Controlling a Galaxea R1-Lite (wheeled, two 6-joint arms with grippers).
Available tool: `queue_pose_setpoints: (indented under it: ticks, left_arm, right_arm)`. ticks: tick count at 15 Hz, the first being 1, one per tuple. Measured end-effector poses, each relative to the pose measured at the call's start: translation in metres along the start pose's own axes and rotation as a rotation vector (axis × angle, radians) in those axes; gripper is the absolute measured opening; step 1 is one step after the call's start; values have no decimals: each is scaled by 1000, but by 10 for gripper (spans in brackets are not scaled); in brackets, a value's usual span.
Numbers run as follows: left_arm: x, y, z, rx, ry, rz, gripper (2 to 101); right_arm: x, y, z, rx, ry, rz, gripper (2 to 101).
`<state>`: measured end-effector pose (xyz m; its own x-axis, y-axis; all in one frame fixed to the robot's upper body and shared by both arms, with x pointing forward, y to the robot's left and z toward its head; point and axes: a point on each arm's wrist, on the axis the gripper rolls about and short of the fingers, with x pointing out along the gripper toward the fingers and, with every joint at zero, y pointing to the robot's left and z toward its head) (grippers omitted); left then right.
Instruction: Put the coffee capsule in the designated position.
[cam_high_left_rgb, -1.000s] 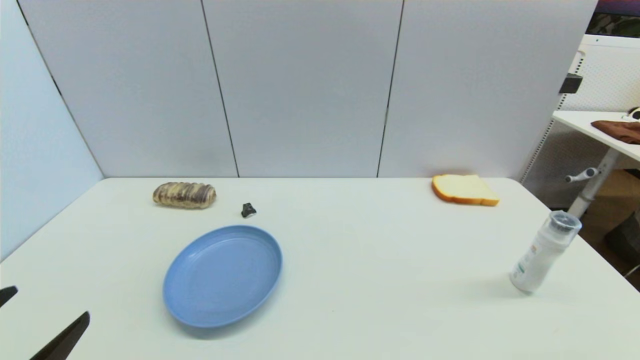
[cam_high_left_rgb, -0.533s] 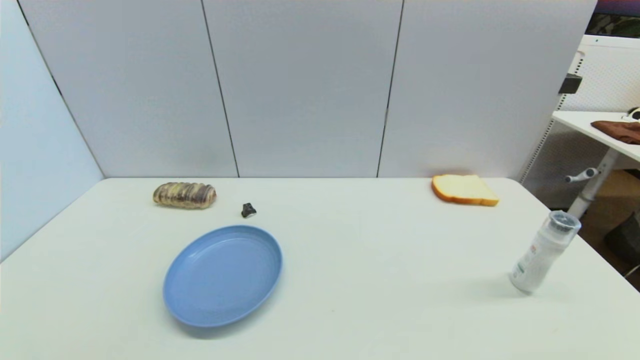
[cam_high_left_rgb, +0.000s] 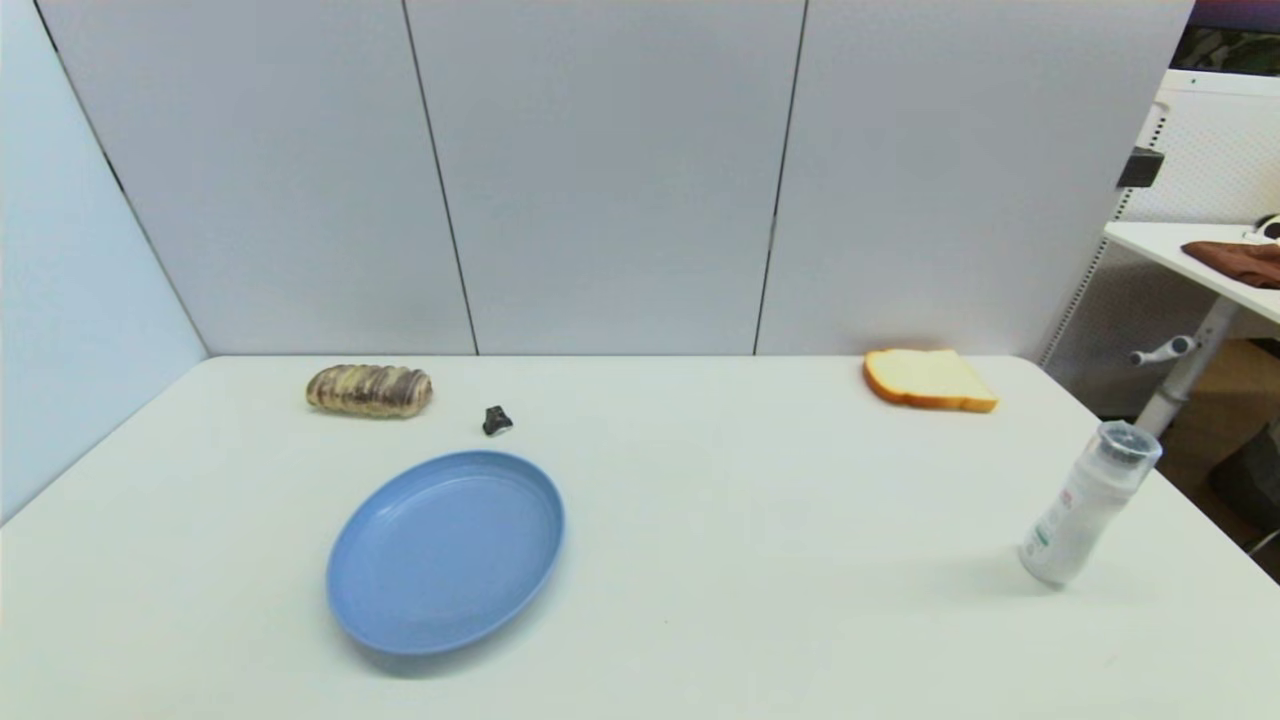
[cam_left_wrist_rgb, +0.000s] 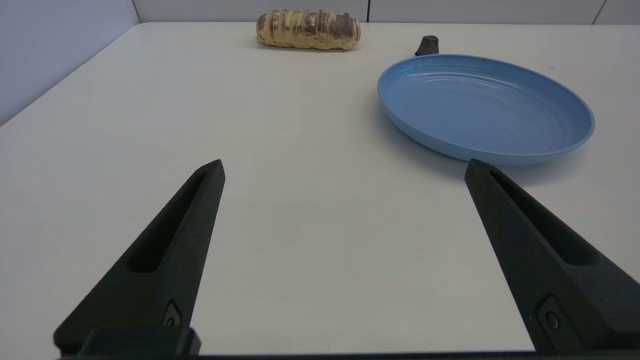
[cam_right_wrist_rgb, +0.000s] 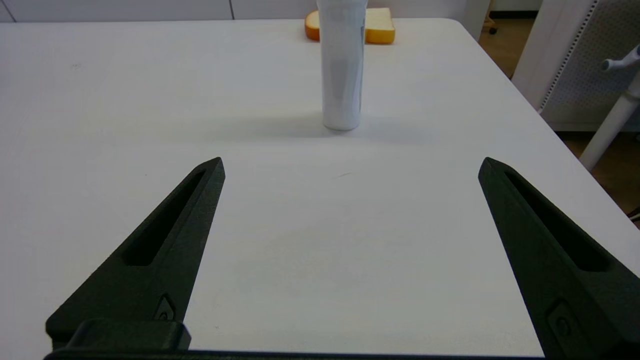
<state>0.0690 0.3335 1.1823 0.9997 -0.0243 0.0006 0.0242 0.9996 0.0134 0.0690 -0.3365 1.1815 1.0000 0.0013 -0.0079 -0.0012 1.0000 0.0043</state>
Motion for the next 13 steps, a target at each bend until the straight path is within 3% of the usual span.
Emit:
queue_pose_setpoints:
  ticks: [13]
  left_arm:
    - [0, 0, 0, 0, -1, 0, 978]
  right_arm:
    - [0, 0, 0, 5, 0, 0, 1005]
